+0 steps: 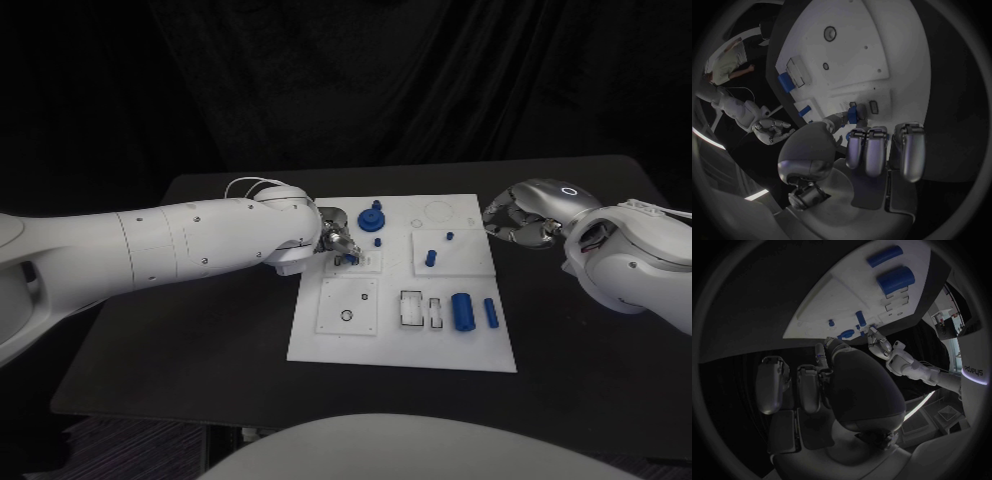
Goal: Assemble the parts on the task board
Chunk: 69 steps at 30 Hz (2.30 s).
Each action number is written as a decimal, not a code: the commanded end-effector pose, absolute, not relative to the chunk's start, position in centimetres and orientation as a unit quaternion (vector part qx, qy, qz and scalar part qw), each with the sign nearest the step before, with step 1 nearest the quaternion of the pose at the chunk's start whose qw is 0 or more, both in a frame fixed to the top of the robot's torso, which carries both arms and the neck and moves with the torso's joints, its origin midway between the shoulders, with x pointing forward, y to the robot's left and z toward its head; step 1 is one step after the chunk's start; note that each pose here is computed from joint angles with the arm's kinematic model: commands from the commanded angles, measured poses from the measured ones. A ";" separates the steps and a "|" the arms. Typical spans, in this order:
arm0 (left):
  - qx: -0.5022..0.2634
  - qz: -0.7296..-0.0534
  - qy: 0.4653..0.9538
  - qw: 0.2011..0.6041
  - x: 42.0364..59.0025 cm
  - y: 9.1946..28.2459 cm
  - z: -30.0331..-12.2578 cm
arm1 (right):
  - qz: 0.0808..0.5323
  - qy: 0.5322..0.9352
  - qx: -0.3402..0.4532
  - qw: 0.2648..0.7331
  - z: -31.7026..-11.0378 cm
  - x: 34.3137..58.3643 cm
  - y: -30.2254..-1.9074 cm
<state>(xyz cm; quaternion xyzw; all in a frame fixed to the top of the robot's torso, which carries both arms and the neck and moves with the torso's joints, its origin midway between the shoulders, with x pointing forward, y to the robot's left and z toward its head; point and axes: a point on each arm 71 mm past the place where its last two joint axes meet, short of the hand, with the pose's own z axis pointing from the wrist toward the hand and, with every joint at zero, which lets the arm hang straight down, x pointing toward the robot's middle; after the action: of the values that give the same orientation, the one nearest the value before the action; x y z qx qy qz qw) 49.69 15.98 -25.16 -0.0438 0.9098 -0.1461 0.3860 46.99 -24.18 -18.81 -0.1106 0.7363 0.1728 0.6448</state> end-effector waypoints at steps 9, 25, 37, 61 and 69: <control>-0.035 -0.154 0.917 0.367 48.9 15.5 -26.2 | 0.164 0.740 -0.109 0.643 -19.0 47.0 -24.3; -0.032 -0.154 0.920 0.358 48.4 15.3 -26.5 | 0.162 0.743 -0.109 0.640 -19.1 47.0 -24.2; -0.029 -0.156 0.921 0.356 48.2 15.1 -26.5 | 0.160 0.744 -0.108 0.639 -19.2 47.1 -24.2; -0.038 -0.155 0.917 0.365 48.5 15.3 -26.6 | 0.157 0.746 -0.107 0.638 -19.3 47.1 -24.3; -0.042 -0.157 0.915 0.370 48.6 15.3 -26.6 | 0.157 0.746 -0.107 0.638 -19.3 47.1 -24.3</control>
<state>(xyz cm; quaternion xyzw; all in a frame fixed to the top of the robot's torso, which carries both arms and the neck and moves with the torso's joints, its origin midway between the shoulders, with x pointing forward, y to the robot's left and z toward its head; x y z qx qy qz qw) 49.31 15.69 -25.50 -0.0447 0.9069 -0.1521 0.3903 47.12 -24.19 -19.12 -0.1096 0.7432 0.1653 0.6390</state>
